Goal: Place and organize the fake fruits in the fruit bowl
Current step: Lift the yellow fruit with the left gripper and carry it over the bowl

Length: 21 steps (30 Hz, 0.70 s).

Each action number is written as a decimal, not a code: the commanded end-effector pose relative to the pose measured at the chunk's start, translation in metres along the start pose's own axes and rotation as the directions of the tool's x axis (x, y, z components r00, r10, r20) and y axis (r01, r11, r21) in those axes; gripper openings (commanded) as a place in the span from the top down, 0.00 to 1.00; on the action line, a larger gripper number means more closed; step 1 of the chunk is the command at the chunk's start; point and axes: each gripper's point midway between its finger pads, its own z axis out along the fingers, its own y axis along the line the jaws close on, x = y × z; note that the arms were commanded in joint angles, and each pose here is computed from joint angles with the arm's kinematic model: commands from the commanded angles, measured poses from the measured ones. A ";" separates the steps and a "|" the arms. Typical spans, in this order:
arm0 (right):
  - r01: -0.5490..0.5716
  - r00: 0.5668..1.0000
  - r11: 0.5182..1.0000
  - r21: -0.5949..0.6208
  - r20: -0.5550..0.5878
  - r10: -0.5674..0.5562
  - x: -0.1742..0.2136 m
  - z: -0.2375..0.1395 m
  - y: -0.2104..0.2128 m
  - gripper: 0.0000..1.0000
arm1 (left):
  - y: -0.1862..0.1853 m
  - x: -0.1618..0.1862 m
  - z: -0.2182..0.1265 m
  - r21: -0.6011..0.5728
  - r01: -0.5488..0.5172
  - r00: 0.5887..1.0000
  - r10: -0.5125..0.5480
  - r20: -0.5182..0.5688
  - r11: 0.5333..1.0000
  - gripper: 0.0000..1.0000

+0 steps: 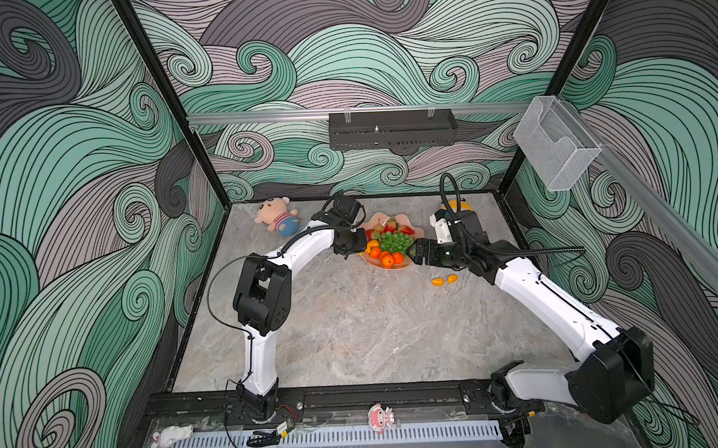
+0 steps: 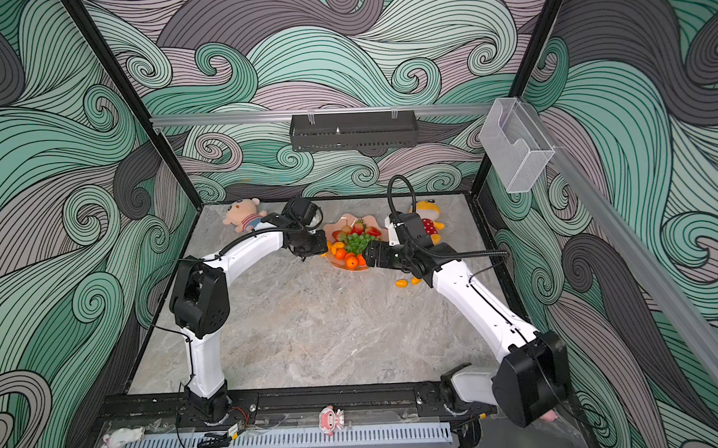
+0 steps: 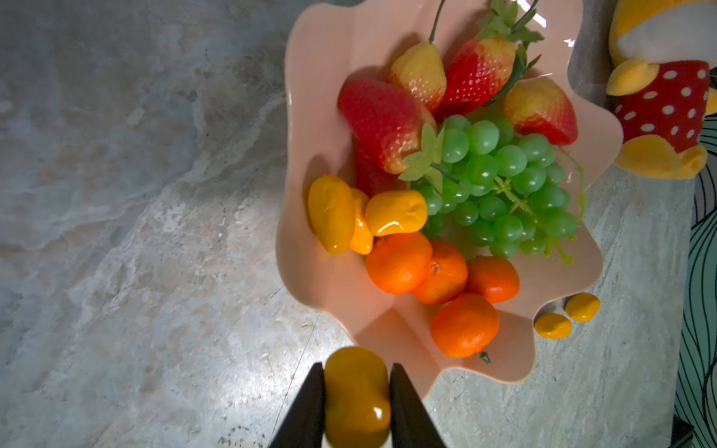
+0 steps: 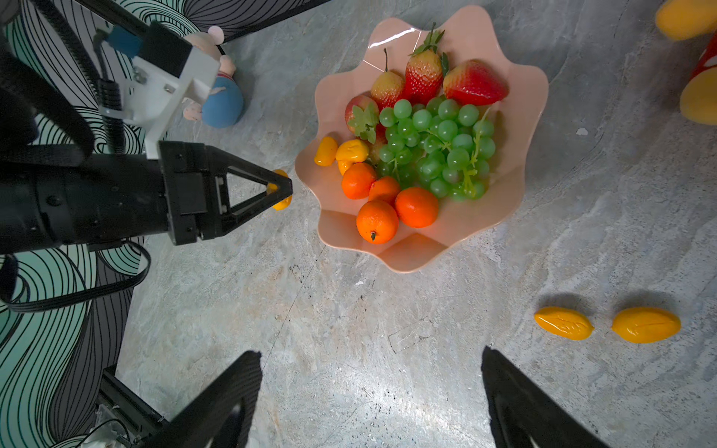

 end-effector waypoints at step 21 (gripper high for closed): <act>-0.005 1.000 1.000 0.004 0.030 0.005 -0.002 -0.017 -0.007 0.11 | -0.002 -0.019 0.029 -0.037 -0.043 0.999 0.044 0.008 0.998 0.63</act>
